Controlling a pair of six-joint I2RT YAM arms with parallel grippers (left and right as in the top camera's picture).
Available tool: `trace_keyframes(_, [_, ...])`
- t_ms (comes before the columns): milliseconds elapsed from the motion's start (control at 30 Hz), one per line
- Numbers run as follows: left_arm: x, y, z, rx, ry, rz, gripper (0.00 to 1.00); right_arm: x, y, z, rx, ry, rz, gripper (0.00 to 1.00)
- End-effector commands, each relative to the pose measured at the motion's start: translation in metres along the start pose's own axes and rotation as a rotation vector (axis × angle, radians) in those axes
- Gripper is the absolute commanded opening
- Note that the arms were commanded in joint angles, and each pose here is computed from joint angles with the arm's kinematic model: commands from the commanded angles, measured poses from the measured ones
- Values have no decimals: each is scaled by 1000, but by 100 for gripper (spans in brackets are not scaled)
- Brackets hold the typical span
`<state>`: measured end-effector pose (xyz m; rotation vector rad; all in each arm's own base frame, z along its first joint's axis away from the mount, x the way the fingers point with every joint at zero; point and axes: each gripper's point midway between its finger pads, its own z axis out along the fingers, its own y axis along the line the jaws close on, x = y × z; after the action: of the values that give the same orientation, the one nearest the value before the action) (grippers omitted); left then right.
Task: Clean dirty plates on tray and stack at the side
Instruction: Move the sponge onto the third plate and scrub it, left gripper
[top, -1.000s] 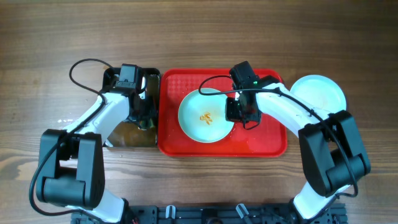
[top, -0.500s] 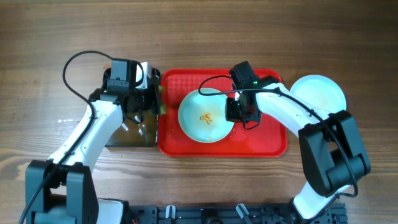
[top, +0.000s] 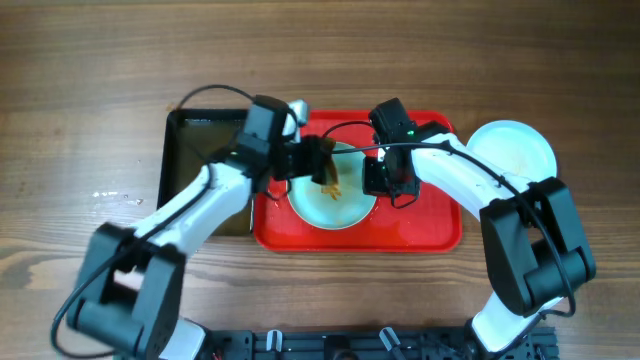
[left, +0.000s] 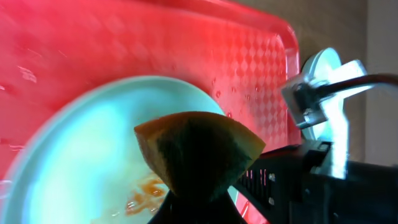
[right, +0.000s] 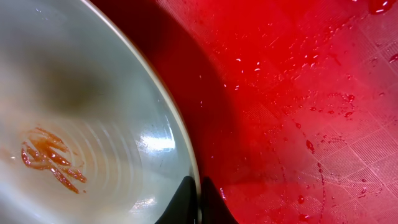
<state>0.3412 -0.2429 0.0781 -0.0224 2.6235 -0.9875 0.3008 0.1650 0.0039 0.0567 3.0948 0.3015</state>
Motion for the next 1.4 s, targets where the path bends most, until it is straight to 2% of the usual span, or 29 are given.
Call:
trace_keyframes(0, [18,-6,25,23,57,-67,4,-2,-7,0,46,-19,-37,4])
trace_keyframes(267, [51,6,60,-17,154,-61,4,-2,-7,0,46,-20,-49,4])
trace_keyframes(433, [51,28,59,-124,128,-74,4,-2,-7,0,46,-20,-49,4])
trace_keyframes(667, [52,34,58,-155,127,-79,4,-2,-7,0,46,-19,-49,4])
trace_keyframes(767, [52,46,56,-218,115,-85,4,-2,-7,0,46,-20,-49,4])
trace_keyframes(933, [51,77,45,-376,86,-99,4,-2,-7,0,46,-19,-51,4])
trace_keyframes(1067, [36,84,26,-404,54,-61,4,-2,-7,0,46,-19,-50,4])
trace_keyframes(1133, [31,81,17,-402,40,-42,4,-2,-7,0,46,-19,-51,4])
trace_keyframes(1267, [20,59,-13,-371,19,122,4,-2,-7,0,46,-19,-51,4])
trace_keyframes(1367, [10,53,-37,-364,-19,163,4,-2,-7,0,46,-19,-50,4])
